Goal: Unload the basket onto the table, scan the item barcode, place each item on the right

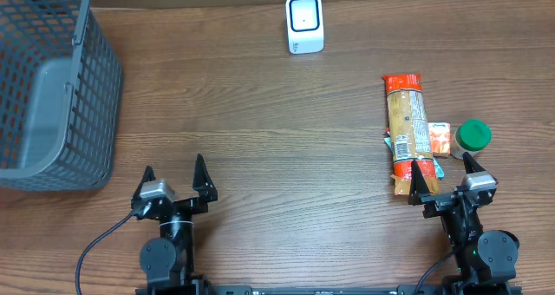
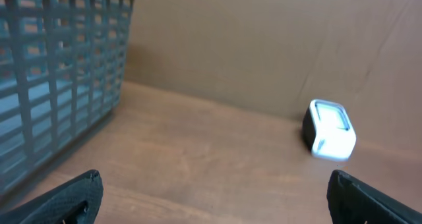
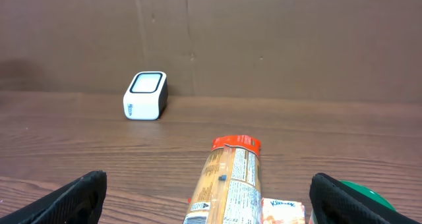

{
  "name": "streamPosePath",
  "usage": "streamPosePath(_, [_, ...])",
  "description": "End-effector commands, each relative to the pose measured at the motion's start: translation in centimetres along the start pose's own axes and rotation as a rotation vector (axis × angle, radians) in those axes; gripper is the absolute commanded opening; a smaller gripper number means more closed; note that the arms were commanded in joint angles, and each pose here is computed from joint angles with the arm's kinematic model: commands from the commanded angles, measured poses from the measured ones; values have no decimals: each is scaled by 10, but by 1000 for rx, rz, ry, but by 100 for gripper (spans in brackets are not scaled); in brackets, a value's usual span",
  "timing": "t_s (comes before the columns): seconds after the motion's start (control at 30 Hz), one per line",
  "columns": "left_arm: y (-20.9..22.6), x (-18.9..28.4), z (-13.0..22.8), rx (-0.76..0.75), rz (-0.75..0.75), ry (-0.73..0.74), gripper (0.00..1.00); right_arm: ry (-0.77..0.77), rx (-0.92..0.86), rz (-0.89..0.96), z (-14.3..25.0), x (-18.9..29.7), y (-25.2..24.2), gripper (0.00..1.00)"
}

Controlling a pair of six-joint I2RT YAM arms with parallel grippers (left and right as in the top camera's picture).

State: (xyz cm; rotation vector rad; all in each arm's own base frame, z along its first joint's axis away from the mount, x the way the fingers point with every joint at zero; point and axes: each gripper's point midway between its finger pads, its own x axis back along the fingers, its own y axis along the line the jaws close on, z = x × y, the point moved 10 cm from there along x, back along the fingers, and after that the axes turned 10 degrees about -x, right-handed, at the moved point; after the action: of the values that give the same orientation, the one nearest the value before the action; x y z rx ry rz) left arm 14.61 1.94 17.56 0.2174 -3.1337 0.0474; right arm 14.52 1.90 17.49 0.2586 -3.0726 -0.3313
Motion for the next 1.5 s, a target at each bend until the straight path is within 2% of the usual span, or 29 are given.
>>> streamPosePath(0.0, [-2,1,5,-108,24,28,100,-5,3,16,2,0,-2,100])
streamPosePath(0.13, [-5,1,12,-178,50,72,100,-5,3,16,2,0,-2,100])
streamPosePath(1.47, [-7,1,12,-178,66,72,100,-5,3,16,2,0,-2,100])
